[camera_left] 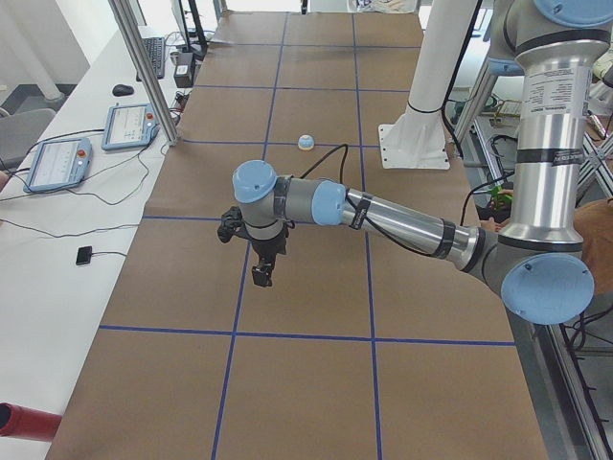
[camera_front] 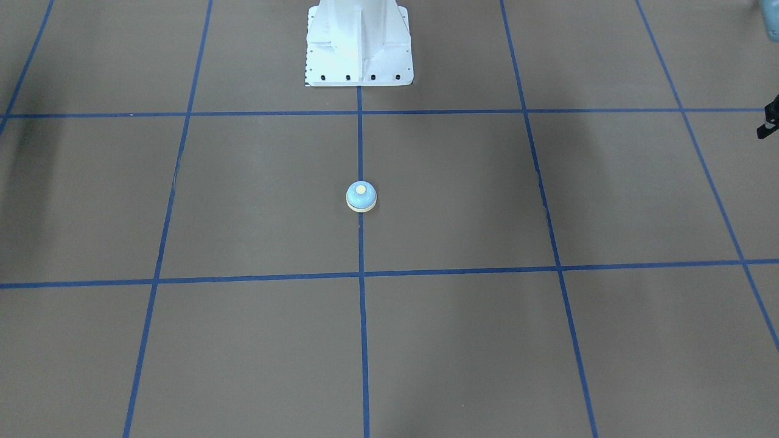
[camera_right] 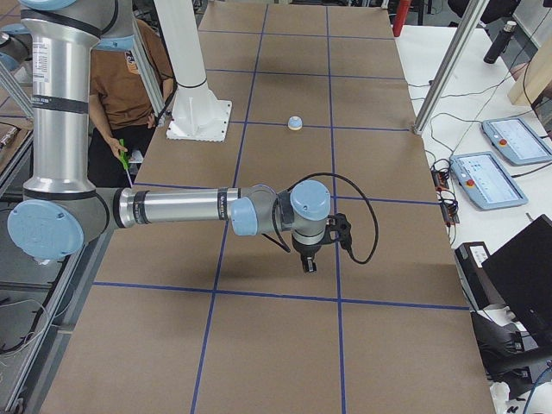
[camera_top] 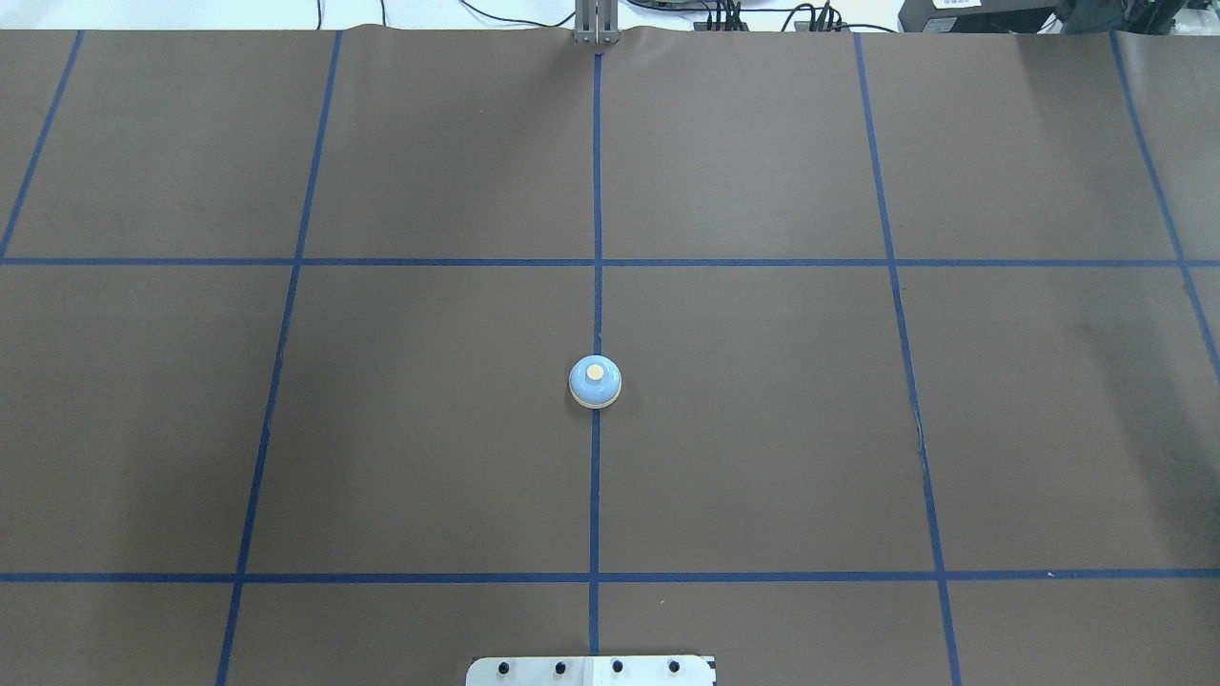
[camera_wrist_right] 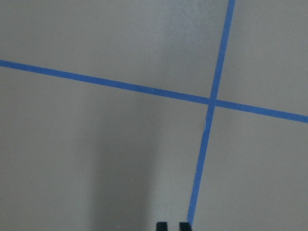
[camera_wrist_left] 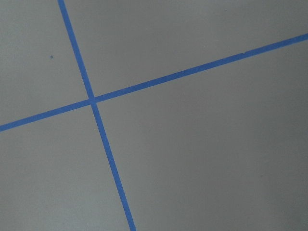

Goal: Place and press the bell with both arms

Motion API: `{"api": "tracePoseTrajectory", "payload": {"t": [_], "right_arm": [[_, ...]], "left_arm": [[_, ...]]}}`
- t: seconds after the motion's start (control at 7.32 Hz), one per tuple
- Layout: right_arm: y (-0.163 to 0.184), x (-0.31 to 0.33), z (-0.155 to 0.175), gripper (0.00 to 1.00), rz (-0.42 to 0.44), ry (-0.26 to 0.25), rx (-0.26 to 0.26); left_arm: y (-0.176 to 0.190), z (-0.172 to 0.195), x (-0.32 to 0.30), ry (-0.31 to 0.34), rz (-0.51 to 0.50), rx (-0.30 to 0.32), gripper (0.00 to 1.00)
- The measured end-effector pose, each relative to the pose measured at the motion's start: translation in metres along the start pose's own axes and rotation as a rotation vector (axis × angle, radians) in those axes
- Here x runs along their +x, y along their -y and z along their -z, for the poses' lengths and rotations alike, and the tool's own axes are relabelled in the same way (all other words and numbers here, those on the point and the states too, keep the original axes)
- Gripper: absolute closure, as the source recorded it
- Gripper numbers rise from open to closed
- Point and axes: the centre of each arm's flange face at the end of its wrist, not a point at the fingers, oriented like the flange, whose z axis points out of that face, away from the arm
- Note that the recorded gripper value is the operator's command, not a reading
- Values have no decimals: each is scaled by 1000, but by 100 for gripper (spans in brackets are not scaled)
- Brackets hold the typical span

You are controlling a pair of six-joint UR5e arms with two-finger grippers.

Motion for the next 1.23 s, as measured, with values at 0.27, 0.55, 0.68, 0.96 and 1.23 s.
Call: {"api": "tracePoseTrajectory", "payload": {"t": [0.27,0.55,0.68,0.96,1.23], "right_arm": [[-1,1,-1,0,-4,-2,-2],[2,3,0,0,1,-12,1],[2,6,2,0,-11,-17,4],[8,5,17,0,-35,-21,32],[14,-7,29,0,-102,-13,60]], "left_arm": [[-3,-1,-2,0,5,-4,1],[-8,-4,-5,-1,16,-11,0],[-14,-7,-10,-1,34,-18,0],[-19,-6,-14,-1,86,-14,0],[-19,1,-10,0,108,1,0]]}}
